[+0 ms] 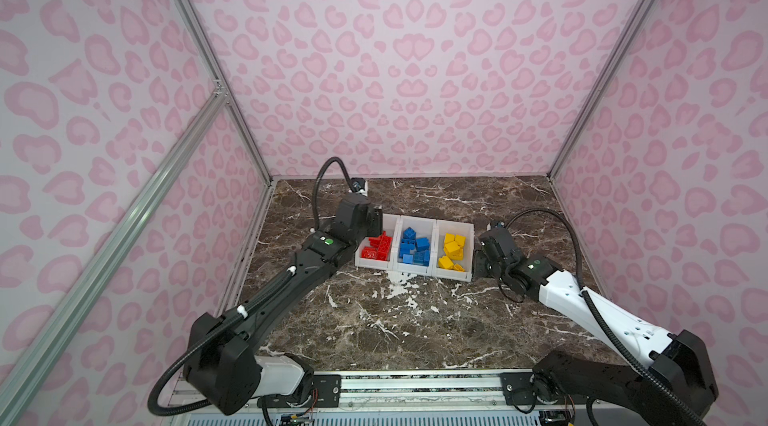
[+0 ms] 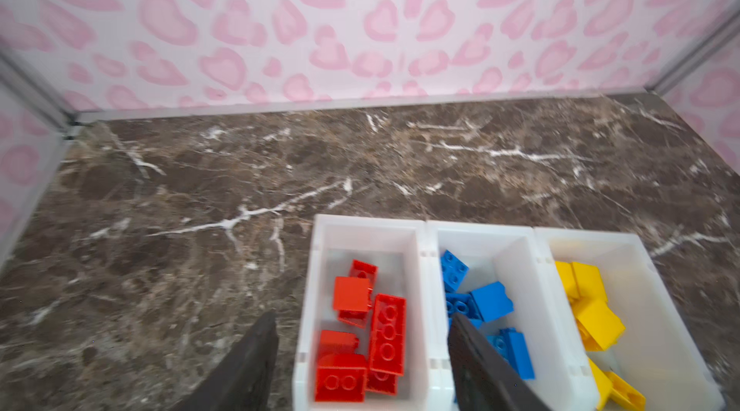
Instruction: Sort the legos into containers by color
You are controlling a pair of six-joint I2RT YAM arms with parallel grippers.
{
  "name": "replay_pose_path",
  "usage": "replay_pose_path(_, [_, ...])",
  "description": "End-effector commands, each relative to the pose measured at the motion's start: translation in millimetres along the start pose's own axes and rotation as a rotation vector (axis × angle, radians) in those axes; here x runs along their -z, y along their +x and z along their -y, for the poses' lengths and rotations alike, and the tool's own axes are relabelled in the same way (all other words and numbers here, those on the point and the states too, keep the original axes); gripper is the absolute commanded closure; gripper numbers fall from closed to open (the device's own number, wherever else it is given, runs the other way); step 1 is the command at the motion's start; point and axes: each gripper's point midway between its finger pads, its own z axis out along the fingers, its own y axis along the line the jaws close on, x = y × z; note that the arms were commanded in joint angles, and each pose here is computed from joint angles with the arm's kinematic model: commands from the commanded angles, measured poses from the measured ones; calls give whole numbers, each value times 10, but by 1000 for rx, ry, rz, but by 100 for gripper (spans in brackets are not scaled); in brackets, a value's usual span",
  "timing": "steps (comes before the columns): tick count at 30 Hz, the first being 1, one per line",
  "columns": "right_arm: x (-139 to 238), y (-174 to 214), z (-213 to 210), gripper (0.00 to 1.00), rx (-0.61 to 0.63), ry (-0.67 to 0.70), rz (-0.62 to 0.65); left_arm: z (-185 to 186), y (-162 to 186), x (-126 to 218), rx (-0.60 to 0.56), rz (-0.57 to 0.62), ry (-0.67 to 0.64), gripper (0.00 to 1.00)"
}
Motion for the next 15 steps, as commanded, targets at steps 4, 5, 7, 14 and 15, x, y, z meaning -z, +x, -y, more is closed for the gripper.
replay_pose_path(4, [94,-293,312,21,25,84,129,-1315,-333,634,153,368,-368,3])
replay_pose_path(5, [105,-390,398,9,17,103,177,-1492,-230,646,150,376,-425,3])
replay_pose_path(7, [89,-574,580,1,-18,133,289,-1650,10,494,79,339,-448,3])
replay_pose_path(14, [-366,-622,1302,1,-41,245,522,-2149,1120,-46,149,192,-548,3])
replay_pose_path(15, [-436,-598,1369,1,-30,260,539,-2180,1189,-104,160,200,-544,3])
